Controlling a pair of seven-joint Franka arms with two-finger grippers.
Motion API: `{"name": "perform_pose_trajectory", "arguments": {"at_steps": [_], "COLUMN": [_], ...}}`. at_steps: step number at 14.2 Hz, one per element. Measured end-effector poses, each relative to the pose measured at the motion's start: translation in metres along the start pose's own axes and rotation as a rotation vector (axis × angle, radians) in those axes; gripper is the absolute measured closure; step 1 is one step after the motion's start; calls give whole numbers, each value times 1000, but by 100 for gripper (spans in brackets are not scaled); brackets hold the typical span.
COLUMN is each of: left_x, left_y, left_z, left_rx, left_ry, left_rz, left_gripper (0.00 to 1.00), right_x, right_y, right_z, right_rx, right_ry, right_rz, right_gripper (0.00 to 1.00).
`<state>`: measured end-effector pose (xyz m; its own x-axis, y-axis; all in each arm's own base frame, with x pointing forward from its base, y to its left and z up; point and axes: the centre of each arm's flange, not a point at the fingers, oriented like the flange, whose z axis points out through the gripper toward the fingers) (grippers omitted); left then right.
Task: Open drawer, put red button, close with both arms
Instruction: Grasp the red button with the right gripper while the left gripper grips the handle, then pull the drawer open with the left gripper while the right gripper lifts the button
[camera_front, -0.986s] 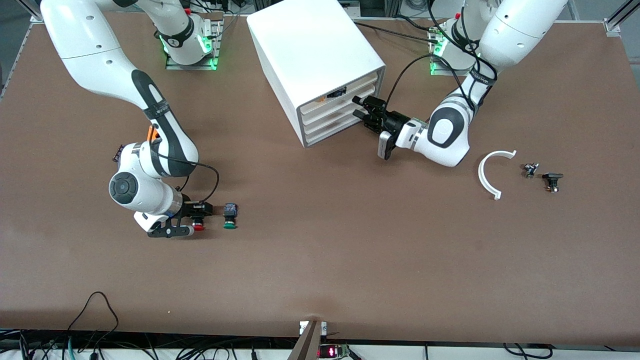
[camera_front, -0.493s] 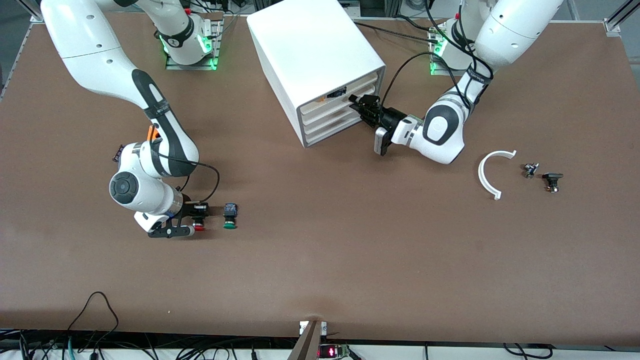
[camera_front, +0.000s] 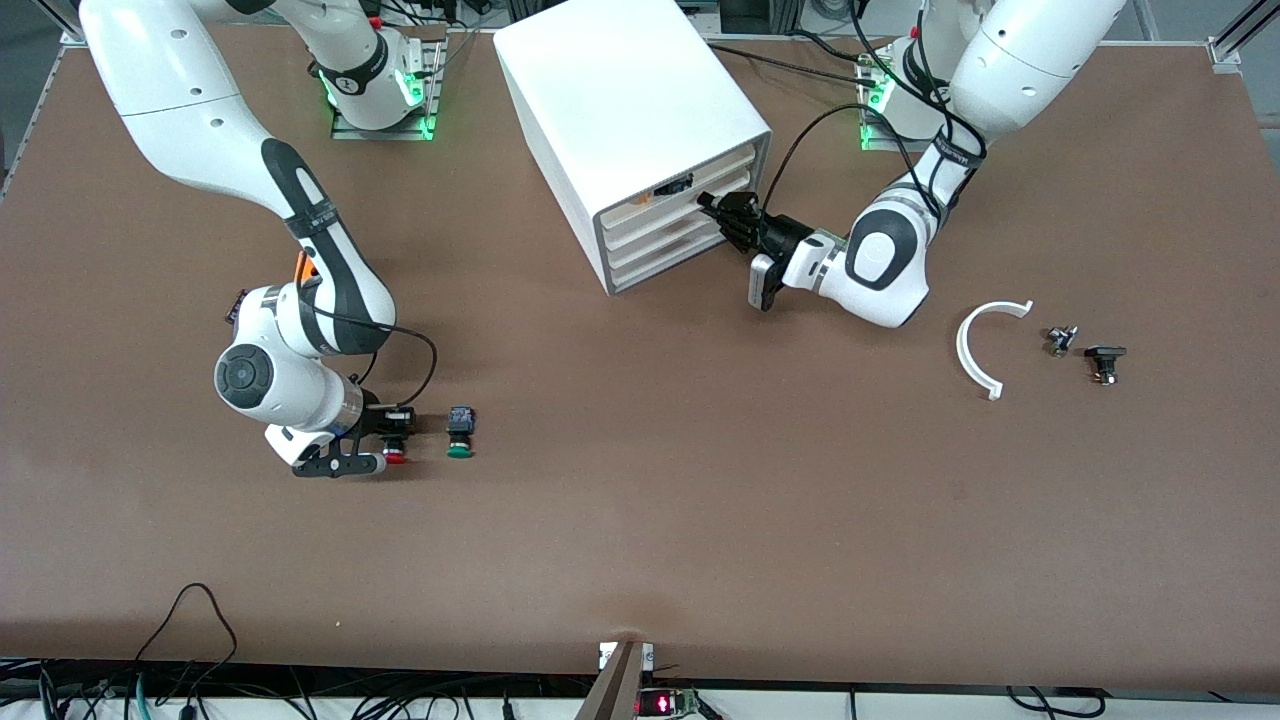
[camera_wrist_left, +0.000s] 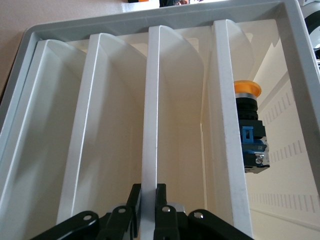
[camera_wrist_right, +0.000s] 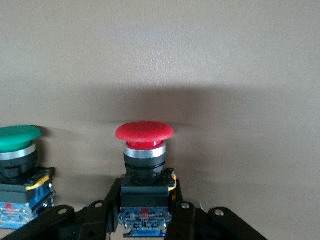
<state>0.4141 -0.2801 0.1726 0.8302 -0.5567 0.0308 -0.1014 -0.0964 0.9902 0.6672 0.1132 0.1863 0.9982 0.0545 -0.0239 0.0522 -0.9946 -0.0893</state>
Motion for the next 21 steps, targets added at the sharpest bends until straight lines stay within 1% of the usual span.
{"name": "perform_pose_trajectory", "arguments": {"at_steps": [2,6,10,12,15,17,21], "left_x": [2,9,22,27,40,47,59], "left_y": [0,0,3,0,-7,-9,-8], "left_z": [-4,-22,-51,-67,-101,-116,-132], "left_rx": [4,26,63,78,95,97,121], "left_ry": [7,33,50,58,75,82,81], "left_rz": [4,10,14,22,37,35,25], "left_gripper": [85,85,85,85,85,85,85], "right_x": [7,24,34,37,37,32,16], "right_y": [-1,-5,-10,-17,-50,-91,-167], "right_z": [-12,-60,-116,-147,-187,-209,-227], "right_rx": [0,-2,-12,-18,-34,-46,-60], "right_ry": [-18,-87,-147,-165,-171,-160,-125], "right_rz": [-1,7,86,131,241,321,484], "right_gripper": [59,59,59,59,59,59,59]}}
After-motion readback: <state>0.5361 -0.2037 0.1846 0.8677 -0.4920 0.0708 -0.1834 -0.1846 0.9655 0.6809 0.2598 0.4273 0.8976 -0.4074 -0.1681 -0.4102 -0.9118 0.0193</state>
